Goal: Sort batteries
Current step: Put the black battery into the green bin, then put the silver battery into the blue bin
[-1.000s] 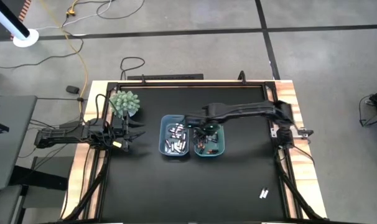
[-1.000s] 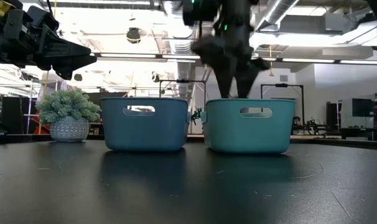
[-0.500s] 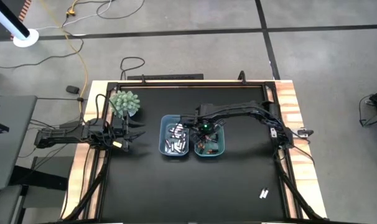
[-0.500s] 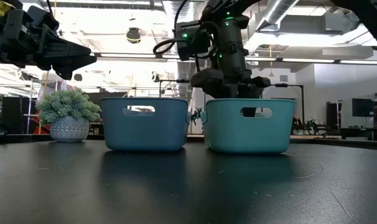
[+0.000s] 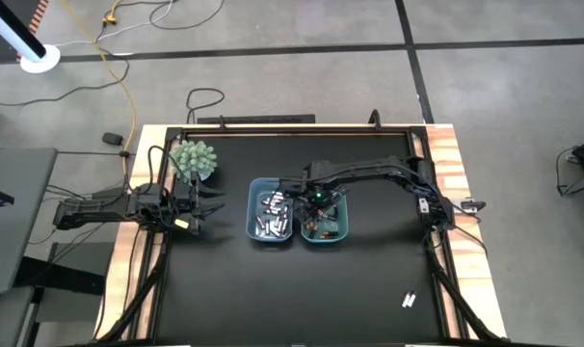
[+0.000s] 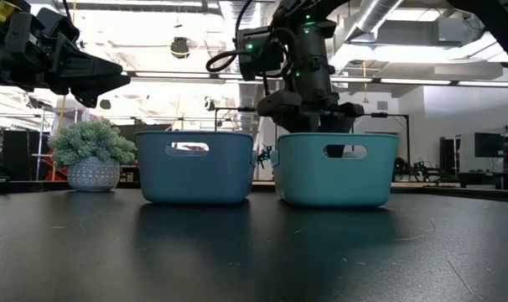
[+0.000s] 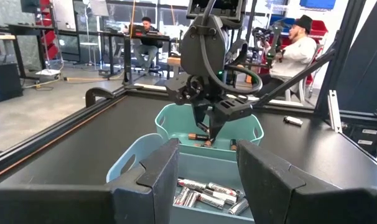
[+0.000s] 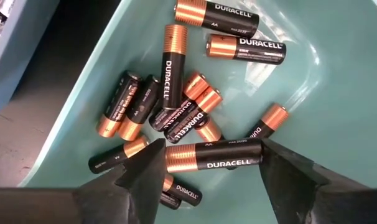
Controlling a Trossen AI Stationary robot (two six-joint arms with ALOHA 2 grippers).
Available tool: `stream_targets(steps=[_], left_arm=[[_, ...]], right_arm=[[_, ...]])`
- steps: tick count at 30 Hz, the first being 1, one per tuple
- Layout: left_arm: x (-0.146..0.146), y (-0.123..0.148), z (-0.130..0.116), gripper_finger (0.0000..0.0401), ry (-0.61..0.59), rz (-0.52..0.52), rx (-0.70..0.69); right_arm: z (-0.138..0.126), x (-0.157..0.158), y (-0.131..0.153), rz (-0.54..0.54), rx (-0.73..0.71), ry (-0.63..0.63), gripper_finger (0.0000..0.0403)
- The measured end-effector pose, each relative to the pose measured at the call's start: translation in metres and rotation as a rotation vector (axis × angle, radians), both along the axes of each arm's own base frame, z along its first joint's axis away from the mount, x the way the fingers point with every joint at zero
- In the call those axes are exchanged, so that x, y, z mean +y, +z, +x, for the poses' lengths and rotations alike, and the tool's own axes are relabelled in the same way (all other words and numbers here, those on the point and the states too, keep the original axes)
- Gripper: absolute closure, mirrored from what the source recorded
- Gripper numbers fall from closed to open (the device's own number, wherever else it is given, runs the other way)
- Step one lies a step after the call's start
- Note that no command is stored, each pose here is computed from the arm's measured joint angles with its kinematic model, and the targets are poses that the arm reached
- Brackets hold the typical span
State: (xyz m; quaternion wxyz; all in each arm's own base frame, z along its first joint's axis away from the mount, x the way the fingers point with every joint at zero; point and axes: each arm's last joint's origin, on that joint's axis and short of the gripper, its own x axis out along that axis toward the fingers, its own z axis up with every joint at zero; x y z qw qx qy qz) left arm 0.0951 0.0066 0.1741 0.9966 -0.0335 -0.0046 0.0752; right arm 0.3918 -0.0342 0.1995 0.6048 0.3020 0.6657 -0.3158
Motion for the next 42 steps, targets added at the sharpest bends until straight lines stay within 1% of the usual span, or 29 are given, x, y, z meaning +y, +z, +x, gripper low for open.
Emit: stream_targets(steps=[6, 13, 15, 18, 21, 25, 28, 36, 40, 42], left_arm=[[0.000, 0.000, 0.000, 0.0244, 0.000, 0.000, 0.000], [0.000, 0.000, 0.000, 0.0244, 0.000, 0.000, 0.000], [0.000, 0.000, 0.000, 0.0244, 0.000, 0.000, 0.000], [0.000, 0.000, 0.000, 0.0244, 0.000, 0.000, 0.000], [0.000, 0.000, 0.000, 0.0244, 0.000, 0.000, 0.000], [0.000, 0.000, 0.000, 0.0244, 0.000, 0.000, 0.000], [0.000, 0.000, 0.000, 0.0244, 0.000, 0.000, 0.000], [0.000, 0.000, 0.000, 0.0244, 0.000, 0.000, 0.000], [0.000, 0.000, 0.000, 0.0244, 0.000, 0.000, 0.000], [0.000, 0.000, 0.000, 0.0244, 0.000, 0.000, 0.000]], right_arm=[[0.000, 0.000, 0.000, 0.000, -0.004, 0.003, 0.0103], [0.000, 0.000, 0.000, 0.001, -0.004, 0.015, 0.0021], [0.000, 0.000, 0.000, 0.001, -0.004, 0.017, 0.0008], [0.001, 0.003, 0.001, 0.003, -0.004, 0.047, 0.0016], [0.004, 0.012, 0.007, 0.000, -0.024, 0.090, 0.0023], [0.008, 0.032, 0.015, -0.020, -0.052, 0.150, 0.0024], [0.006, 0.050, 0.021, -0.044, -0.032, 0.176, 0.0025], [-0.024, 0.111, 0.025, -0.075, 0.198, 0.259, 0.0025], [-0.034, 0.145, 0.025, -0.090, 0.203, 0.321, 0.0025], [-0.039, 0.160, 0.025, -0.129, 0.195, 0.322, 0.0025]])
